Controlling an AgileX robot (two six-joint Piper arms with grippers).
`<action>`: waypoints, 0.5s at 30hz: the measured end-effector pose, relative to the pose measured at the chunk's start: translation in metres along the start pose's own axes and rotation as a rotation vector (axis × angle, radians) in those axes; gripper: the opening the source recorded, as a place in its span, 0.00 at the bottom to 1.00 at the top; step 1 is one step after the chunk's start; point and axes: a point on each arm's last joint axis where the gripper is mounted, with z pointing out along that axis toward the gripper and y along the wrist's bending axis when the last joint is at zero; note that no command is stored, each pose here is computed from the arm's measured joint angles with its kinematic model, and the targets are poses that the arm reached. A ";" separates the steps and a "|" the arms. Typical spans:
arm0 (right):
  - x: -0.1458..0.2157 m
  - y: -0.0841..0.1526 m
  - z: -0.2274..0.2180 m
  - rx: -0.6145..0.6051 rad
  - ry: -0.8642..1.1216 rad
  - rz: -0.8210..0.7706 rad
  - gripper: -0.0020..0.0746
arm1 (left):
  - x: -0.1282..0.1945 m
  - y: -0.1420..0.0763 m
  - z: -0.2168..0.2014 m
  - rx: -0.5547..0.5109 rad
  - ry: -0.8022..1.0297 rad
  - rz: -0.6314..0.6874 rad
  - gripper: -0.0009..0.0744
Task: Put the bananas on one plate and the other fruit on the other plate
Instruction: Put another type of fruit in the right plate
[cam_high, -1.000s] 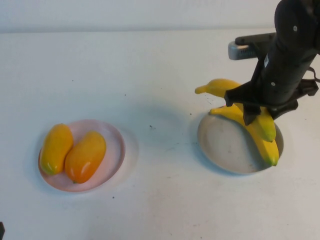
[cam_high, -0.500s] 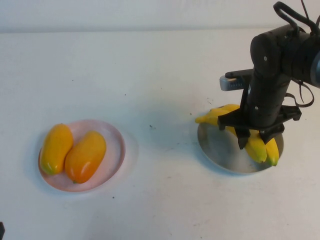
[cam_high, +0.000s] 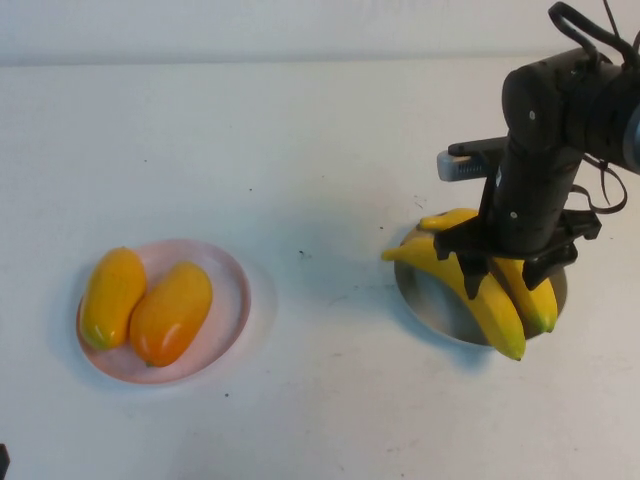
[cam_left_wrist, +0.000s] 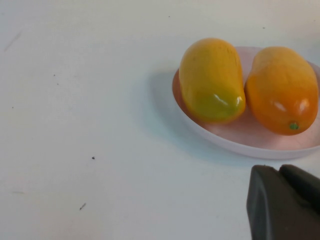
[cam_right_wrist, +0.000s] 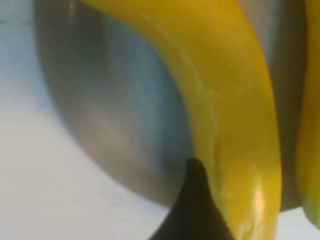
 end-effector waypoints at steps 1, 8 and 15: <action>0.001 0.001 -0.003 -0.014 -0.004 -0.008 0.65 | 0.000 0.000 0.000 0.000 0.000 0.000 0.01; 0.023 0.004 -0.057 -0.177 -0.095 -0.103 0.30 | 0.000 0.000 0.000 0.000 0.000 0.000 0.01; 0.082 -0.012 -0.109 -0.269 -0.190 -0.156 0.03 | 0.000 0.000 0.000 0.000 0.000 0.000 0.01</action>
